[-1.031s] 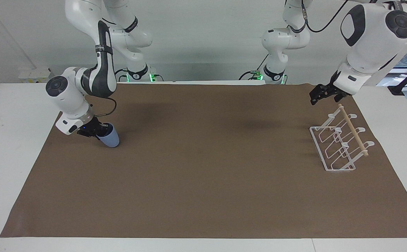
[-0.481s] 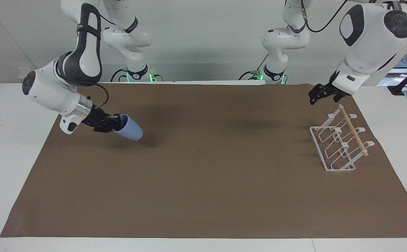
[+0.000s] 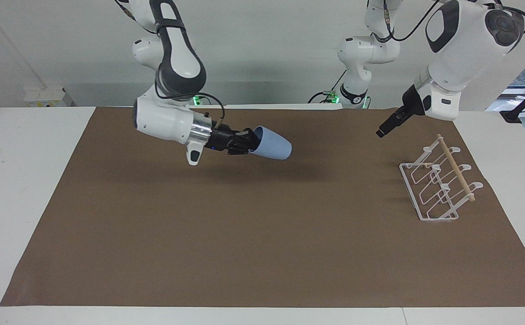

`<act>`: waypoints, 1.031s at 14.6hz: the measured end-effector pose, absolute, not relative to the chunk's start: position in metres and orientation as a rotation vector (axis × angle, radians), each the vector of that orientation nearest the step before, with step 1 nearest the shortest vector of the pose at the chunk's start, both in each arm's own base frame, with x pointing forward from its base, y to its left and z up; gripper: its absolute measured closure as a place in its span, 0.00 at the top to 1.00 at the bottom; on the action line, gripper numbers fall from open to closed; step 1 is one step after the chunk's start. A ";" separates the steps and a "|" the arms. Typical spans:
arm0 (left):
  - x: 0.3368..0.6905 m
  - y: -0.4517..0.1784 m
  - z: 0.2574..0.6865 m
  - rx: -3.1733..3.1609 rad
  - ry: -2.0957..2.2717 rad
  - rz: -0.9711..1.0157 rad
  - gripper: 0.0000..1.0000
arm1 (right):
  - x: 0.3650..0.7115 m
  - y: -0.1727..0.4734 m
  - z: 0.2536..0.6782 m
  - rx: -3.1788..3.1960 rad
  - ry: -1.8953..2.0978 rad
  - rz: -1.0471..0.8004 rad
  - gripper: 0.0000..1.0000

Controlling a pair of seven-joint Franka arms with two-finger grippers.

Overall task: Hang cup on cup holder
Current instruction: 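Lift the cup with the right gripper while the left gripper opens toward it, then grasp the cup bottom with the left gripper from the right gripper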

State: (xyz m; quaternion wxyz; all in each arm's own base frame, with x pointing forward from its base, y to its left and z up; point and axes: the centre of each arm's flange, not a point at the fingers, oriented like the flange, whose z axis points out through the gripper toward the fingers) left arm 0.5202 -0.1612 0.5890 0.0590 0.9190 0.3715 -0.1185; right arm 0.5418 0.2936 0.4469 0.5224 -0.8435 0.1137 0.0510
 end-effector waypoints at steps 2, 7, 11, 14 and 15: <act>0.519 -0.185 0.598 2.616 1.381 -0.373 1.00 | 0.519 0.343 0.447 -1.994 0.352 0.122 0.04; 0.523 -0.211 0.615 2.305 1.730 -0.390 1.00 | 0.493 0.387 0.451 -1.943 0.432 0.216 0.04; 0.511 -0.241 0.585 2.291 1.740 -0.463 1.00 | 0.486 0.399 0.453 -1.944 0.471 0.207 0.04; 0.501 -0.255 0.561 2.315 1.740 -0.477 1.00 | 0.488 0.398 0.447 -1.951 0.490 0.201 0.04; 0.498 -0.259 0.555 2.324 1.738 -0.484 1.00 | 0.488 0.398 0.446 -1.952 0.492 0.201 0.04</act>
